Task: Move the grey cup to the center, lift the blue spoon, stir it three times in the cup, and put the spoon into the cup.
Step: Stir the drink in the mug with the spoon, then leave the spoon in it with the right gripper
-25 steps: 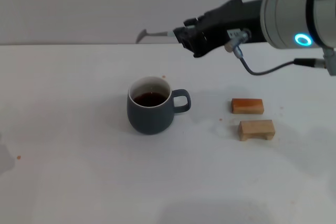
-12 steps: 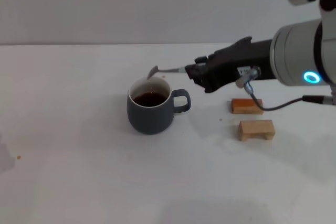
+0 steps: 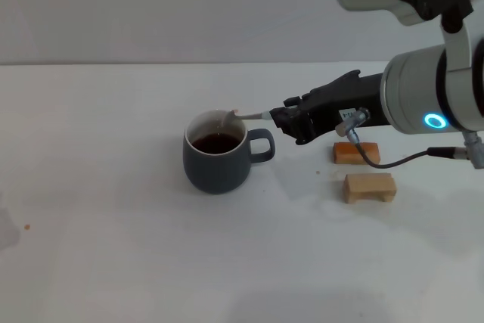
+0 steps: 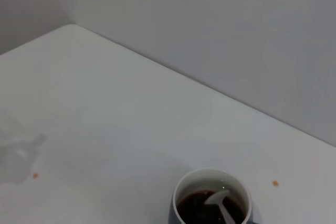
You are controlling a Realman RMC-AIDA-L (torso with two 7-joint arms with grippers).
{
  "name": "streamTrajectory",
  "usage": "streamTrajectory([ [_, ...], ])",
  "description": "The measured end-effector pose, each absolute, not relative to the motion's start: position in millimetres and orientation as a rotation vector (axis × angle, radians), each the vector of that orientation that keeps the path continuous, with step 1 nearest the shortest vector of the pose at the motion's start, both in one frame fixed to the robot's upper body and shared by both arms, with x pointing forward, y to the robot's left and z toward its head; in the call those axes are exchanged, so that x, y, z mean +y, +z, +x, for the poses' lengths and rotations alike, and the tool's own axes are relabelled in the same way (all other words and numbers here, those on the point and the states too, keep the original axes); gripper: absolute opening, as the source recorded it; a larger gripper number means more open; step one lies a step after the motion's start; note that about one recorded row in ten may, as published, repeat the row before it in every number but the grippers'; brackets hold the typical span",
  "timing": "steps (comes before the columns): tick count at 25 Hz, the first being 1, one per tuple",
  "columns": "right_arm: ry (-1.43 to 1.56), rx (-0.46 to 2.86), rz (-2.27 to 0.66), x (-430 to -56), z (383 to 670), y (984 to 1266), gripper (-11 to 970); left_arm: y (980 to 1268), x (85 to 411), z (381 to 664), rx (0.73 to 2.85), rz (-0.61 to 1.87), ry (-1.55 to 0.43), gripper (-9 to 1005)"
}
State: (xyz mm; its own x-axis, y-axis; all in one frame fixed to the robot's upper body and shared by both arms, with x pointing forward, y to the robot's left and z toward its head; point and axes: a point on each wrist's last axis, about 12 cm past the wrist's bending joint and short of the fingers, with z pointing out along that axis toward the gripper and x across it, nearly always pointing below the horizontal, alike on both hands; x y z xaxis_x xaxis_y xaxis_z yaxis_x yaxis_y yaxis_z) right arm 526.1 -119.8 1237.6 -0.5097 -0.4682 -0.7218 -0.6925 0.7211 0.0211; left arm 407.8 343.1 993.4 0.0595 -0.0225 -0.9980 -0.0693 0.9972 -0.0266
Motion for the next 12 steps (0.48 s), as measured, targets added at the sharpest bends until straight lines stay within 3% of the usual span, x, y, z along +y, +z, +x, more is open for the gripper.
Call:
streamTrajectory([
  [12, 0.393, 2.253, -0.887, -114, 538, 1219, 158, 993, 343, 408, 1.513, -0.072, 0.037, -2],
])
